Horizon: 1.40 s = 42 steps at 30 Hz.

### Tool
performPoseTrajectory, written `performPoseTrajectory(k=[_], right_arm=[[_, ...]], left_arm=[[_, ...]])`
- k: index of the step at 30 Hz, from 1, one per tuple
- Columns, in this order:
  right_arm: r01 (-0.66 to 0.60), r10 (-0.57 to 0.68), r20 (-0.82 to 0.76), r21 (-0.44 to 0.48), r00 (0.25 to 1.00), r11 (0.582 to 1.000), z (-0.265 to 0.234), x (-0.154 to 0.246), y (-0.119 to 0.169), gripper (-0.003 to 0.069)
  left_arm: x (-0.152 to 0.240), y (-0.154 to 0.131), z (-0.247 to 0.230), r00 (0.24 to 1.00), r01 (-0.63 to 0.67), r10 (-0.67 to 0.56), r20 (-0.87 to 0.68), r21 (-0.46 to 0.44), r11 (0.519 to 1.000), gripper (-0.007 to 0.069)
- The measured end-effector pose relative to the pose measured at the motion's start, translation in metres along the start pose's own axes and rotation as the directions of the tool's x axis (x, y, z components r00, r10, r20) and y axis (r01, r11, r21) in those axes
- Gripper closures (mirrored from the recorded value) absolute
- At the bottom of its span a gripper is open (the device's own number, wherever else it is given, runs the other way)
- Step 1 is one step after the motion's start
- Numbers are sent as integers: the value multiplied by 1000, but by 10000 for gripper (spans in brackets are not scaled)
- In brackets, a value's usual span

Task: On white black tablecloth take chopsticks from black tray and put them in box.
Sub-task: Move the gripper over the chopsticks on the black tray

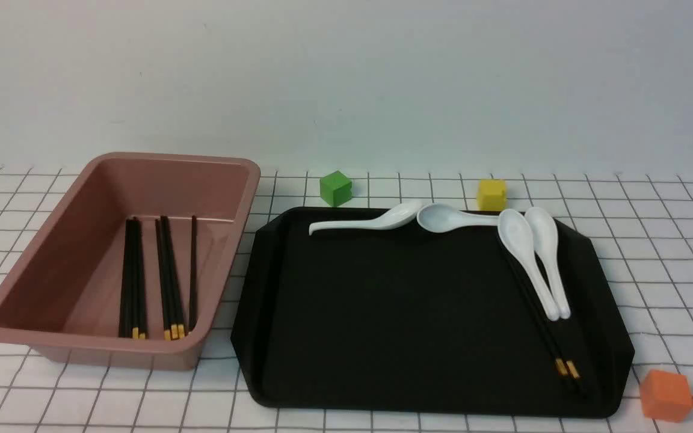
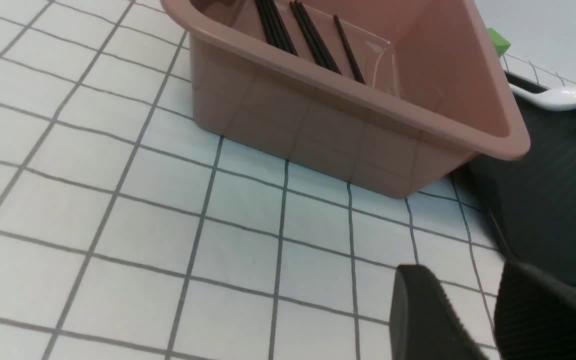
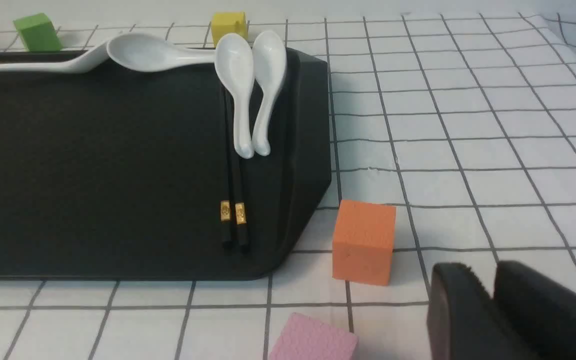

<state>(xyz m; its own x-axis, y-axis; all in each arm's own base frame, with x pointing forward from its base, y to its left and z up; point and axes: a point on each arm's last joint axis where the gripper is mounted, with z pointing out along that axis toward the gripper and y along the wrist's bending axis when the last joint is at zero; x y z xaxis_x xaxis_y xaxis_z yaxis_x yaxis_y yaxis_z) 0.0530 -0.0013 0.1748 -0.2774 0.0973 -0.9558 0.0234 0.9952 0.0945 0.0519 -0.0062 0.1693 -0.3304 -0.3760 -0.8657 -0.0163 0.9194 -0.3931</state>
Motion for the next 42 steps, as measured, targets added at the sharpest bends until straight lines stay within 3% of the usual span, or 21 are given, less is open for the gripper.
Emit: performPoseTrajectory(k=[42], right_arm=[[-1, 1, 0, 0, 1000, 1000, 0, 0, 0, 479]], left_arm=[[0, 0, 0, 1000, 0, 0, 0, 0, 1000, 387]])
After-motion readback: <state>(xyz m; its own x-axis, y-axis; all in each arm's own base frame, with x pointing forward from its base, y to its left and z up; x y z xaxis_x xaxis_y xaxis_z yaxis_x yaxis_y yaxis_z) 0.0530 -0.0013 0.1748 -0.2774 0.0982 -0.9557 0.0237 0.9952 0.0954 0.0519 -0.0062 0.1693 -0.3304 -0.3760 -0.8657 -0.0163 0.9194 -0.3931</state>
